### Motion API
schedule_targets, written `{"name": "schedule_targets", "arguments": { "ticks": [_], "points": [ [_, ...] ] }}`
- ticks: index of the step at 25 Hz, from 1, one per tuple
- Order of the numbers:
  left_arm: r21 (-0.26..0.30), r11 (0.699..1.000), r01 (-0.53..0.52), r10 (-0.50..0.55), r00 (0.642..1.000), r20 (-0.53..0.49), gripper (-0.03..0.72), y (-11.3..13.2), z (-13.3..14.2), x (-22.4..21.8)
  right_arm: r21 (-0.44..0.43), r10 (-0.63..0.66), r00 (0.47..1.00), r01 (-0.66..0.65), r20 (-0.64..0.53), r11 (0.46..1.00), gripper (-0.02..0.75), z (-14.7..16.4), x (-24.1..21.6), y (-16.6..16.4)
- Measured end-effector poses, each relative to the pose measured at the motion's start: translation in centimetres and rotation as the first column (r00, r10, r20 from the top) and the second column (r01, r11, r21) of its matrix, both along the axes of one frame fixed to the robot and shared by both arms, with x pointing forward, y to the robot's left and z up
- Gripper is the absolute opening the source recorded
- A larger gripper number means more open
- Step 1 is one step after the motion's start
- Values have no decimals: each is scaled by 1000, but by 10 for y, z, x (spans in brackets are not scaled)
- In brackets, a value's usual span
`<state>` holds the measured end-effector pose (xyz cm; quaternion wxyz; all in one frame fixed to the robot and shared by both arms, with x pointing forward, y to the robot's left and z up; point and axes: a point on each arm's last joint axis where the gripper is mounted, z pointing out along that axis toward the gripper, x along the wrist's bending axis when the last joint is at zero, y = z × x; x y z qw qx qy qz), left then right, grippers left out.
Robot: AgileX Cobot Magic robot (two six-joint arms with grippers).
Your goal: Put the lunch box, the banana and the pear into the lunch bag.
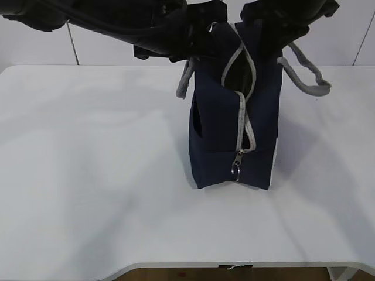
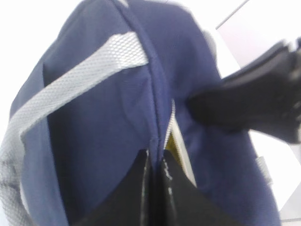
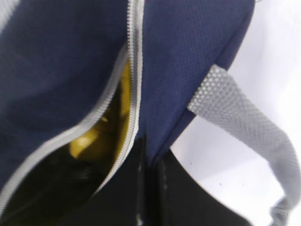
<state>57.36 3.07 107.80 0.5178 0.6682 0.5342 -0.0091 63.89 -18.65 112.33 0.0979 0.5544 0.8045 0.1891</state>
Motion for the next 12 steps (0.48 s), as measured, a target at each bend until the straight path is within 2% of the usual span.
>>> {"name": "schedule_targets", "arguments": {
  "ticks": [6, 8, 10, 12],
  "points": [
    [5, 1000, -2, 2, 1000, -19, 2, -2, -8, 3, -7, 0, 1000, 0, -1, 1000, 12, -4, 1, 0],
    [7, 1000, -3, 3, 1000, -26, 23, -3, -11, 3, -7, 0, 1000, 0, -1, 1000, 36, -4, 1, 0],
    [6, 1000, -3, 3, 1000, -29, 70, -3, -11, 4, -6, -3, 1000, 3, 6, 1000, 99, -4, 1, 0],
    [5, 1000, -4, 4, 1000, -30, 153, -3, -11, 4, -6, -3, 1000, 3, 9, 1000, 204, -4, 2, 0]
  ]
}}
